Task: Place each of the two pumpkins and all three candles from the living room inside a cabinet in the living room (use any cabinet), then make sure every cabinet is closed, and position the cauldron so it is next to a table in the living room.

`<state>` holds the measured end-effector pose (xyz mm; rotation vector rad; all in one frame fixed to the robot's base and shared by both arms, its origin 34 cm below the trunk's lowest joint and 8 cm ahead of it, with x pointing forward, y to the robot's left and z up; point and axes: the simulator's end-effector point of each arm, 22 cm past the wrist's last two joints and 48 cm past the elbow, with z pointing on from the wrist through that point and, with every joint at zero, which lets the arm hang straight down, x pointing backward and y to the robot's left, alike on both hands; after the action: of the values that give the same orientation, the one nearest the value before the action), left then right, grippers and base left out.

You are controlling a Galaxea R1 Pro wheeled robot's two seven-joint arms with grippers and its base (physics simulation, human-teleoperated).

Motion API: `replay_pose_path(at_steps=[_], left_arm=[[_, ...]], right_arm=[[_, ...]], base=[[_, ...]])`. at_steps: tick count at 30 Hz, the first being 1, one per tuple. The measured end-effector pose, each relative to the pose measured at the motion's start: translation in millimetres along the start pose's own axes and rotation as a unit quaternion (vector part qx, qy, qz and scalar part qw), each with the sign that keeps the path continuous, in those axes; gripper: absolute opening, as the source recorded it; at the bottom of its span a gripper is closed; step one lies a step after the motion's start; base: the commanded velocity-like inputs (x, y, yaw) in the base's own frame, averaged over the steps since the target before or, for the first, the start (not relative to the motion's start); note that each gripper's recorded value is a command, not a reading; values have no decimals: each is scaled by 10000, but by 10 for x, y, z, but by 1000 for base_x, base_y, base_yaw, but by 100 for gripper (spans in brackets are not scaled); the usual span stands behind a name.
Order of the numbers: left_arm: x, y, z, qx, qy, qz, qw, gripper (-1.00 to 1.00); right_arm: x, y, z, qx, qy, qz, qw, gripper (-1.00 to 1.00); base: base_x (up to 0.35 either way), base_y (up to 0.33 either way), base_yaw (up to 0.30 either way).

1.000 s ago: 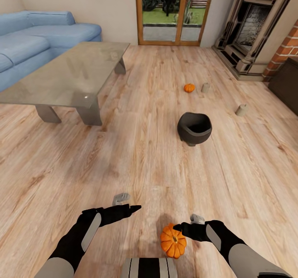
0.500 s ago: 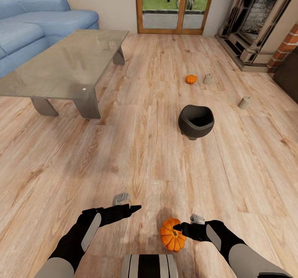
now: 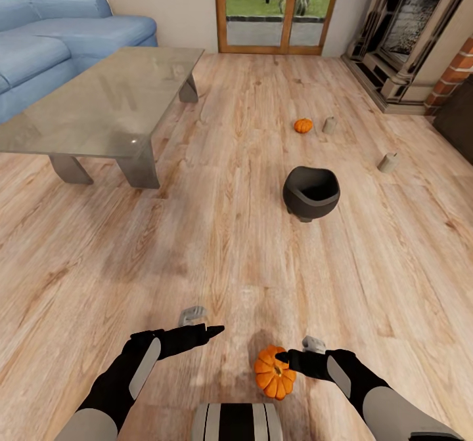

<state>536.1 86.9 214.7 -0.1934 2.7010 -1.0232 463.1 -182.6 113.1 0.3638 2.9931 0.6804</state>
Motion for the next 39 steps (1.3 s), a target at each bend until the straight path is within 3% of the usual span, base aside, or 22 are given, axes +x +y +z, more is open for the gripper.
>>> replay_pose_path(at_steps=[20,22,30,39], left_arm=[[276,237,188,-77,274,-231,9993,100],[306,262,207,-85,302,-255,9992,100],[434,363,284,-119,422,-357,9984,100],[436,363,284,-119,423,-360,9984,100]], right_arm=[[268,-188,229,81,285,168,9994,100],[277,-174,252,19,281,310,9991,100],[411,-74,343,-354,432,333,9979,100],[417,-74,344,-350,442,321,9979,100]], base=[[0,0,0],[0,0,0],[0,0,0],[0,0,0]])
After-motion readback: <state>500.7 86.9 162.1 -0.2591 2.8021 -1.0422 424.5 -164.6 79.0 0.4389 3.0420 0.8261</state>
